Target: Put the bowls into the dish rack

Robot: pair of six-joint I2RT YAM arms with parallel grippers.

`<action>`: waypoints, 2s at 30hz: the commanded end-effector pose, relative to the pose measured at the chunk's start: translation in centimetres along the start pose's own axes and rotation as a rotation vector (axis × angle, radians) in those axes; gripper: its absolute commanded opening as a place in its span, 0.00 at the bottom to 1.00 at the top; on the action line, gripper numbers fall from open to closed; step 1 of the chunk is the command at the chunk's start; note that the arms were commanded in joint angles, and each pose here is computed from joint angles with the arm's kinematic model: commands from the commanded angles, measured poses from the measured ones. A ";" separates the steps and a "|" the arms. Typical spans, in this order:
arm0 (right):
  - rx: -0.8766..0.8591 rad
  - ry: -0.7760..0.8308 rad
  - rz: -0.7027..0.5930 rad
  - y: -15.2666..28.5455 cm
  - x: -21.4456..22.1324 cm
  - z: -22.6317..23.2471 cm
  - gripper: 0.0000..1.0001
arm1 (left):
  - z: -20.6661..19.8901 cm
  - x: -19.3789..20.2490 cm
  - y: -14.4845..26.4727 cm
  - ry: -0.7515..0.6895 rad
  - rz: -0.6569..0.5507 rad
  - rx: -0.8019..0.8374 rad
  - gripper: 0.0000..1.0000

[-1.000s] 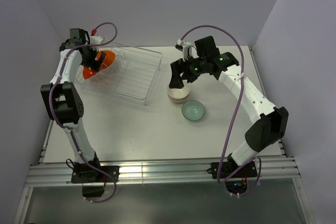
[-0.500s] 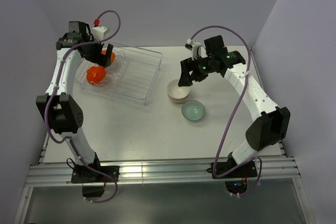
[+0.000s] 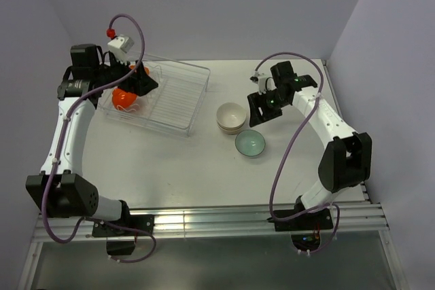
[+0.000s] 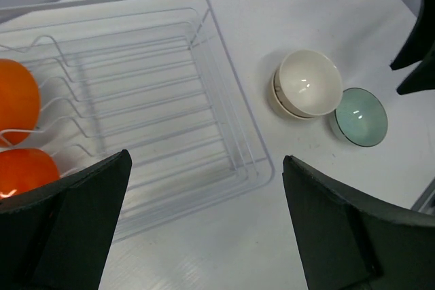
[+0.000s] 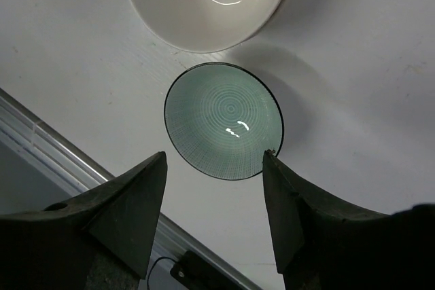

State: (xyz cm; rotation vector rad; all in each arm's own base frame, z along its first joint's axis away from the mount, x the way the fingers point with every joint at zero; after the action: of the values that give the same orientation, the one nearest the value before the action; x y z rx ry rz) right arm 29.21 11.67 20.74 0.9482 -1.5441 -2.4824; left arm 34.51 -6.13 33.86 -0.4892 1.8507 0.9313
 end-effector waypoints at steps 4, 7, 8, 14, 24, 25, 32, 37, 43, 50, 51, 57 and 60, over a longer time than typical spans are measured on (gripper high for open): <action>0.011 -0.042 -0.061 0.1 -2.2 -0.8 0.62 | -1.6 0.1 -0.3 -0.005 -0.102 0.093 1.00; 0.047 -0.088 -0.113 -0.1 -4.2 -1.3 0.59 | -1.9 0.7 -0.6 -0.030 -0.101 0.060 1.00; 0.055 -0.104 -0.102 -0.8 -4.5 -1.7 0.58 | -2.5 1.0 -1.0 -0.042 -0.094 0.053 0.99; 0.115 -0.166 -0.056 -3.4 -5.6 -2.2 0.53 | -3.2 1.5 -2.1 -0.055 -0.076 -0.008 0.99; 0.198 -0.170 -0.054 -6.1 -7.4 -3.2 0.51 | -3.4 2.5 -3.0 0.016 -0.044 -0.010 1.00; 0.201 -0.168 -0.055 -6.3 -7.5 -3.2 0.51 | -3.4 2.6 -3.0 0.016 -0.044 -0.014 0.99; 0.207 -0.168 -0.016 -8.2 -7.3 -3.9 0.45 | -3.4 2.9 -3.1 0.015 -0.045 -0.010 1.00; 0.199 -0.166 -0.009 -8.5 -7.4 -3.8 0.40 | -3.3 3.2 -3.3 0.020 -0.038 -0.011 1.00; 0.194 -0.163 0.001 -8.9 -7.4 -3.7 0.37 | -3.3 4.0 -3.5 0.029 -0.027 -0.002 0.99; 0.159 -0.155 0.008 -9.1 -7.7 -3.3 0.31 | -3.2 4.3 -3.7 0.037 -0.014 -0.001 0.99; 0.155 -0.150 0.004 -9.1 -7.8 -3.1 0.30 | -3.2 4.3 -3.7 0.037 -0.014 -0.001 0.99; 0.136 -0.139 0.035 -9.5 -7.4 -2.6 0.29 | -3.2 4.3 -3.8 0.042 -0.014 0.001 1.00; 0.143 -0.129 0.032 -9.3 -7.4 -2.6 0.23 | -3.2 4.4 -3.8 0.041 -0.010 0.002 0.99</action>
State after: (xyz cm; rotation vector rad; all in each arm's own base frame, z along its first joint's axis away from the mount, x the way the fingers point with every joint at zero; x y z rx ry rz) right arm 38.56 16.09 15.03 0.7439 -1.8132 -2.4831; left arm 33.26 -10.39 28.10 -0.5038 1.9088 0.9571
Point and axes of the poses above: each gripper's point midway between its finger pads, its own y axis back along the fingers, its own z axis along the line the jaws close on, x = y × z, the point moved 6 cm from there along y, back along the fingers, and after that the axes turned 2 degrees about y, right-handed, at the moved point
